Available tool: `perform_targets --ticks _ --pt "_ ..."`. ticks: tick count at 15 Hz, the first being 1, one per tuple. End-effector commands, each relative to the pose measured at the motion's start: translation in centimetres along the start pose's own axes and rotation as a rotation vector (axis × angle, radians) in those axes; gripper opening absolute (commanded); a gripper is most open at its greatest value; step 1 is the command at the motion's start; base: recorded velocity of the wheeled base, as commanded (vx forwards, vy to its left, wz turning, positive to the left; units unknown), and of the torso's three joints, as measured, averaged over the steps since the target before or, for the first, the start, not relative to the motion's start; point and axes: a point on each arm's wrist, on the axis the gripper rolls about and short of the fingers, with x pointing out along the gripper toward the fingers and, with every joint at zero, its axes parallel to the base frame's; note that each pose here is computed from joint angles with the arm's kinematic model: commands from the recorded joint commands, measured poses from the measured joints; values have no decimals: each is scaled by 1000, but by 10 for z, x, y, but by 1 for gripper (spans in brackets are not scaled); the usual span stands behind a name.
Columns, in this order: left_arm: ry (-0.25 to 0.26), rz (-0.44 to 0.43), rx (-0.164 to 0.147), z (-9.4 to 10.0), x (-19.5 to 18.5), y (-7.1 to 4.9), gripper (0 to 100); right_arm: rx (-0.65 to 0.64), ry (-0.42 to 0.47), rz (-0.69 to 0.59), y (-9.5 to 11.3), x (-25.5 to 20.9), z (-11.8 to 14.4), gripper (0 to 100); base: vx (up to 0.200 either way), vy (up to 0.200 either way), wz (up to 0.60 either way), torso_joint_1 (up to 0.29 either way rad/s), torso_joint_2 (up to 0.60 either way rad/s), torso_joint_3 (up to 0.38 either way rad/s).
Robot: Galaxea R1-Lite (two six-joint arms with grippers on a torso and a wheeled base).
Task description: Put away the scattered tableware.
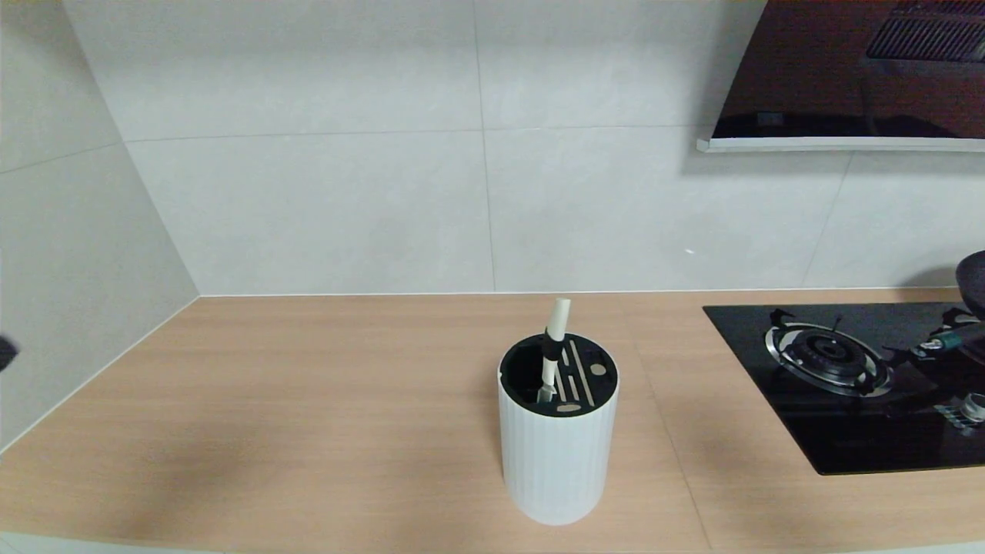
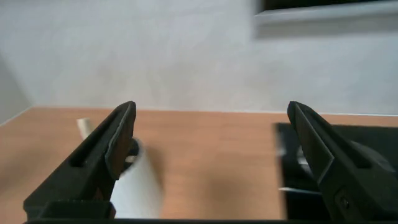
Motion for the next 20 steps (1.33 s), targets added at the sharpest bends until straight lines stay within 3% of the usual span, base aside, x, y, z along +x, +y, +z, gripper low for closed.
perform_targets --ticks 1,3,5,8,9,10,11,12,13,15,17,18,20 --pt "-146 114 15 -24 -88 5 100 -17 -101 -83 -16 -81 -15 100 0 0 0 0 0 0" --pt "-160 155 29 -41 -109 2 100 -60 -122 -119 -16 -116 -31 100 0 0 0 0 0 0" --pt "-152 195 38 -51 -116 1 100 -80 -78 -154 -16 -114 -42 100 0 0 0 0 0 0" --pt "-175 349 34 -52 -116 -2 100 -92 -67 -244 -14 -109 -53 100 0 0 0 0 0 0" --pt "-214 402 62 -62 -122 -10 100 -99 -53 -266 -14 -105 -63 100 0 0 0 0 0 0" --pt "-221 382 73 -67 -125 -11 100 -100 -60 -275 -14 -104 -65 100 0 0 0 0 0 0" --pt "-211 375 98 -73 -124 -11 100 -104 -71 -296 -13 -102 -68 100 0 0 0 0 0 0" --pt "-178 433 105 -82 -118 -7 100 -130 -98 -291 -10 -108 -85 100 0 0 0 0 0 0" --pt "-160 438 107 -85 -116 -5 100 -132 -85 -260 -10 -108 -95 100 0 0 0 0 0 0" --pt "-59 454 124 -108 -103 3 100 -130 -15 -266 -14 -100 -123 100 0 0 0 0 0 0" --pt "7 461 151 -129 -92 11 100 -131 16 -262 -18 -94 -145 100 0 0 0 0 0 0" --pt "33 460 176 -146 -83 17 100 -120 39 -250 -18 -95 -147 100 0 0 0 0 0 0" --pt "52 449 268 -174 -71 25 100 -116 75 -183 -17 -94 -151 100 0 0 0 0 0 0"
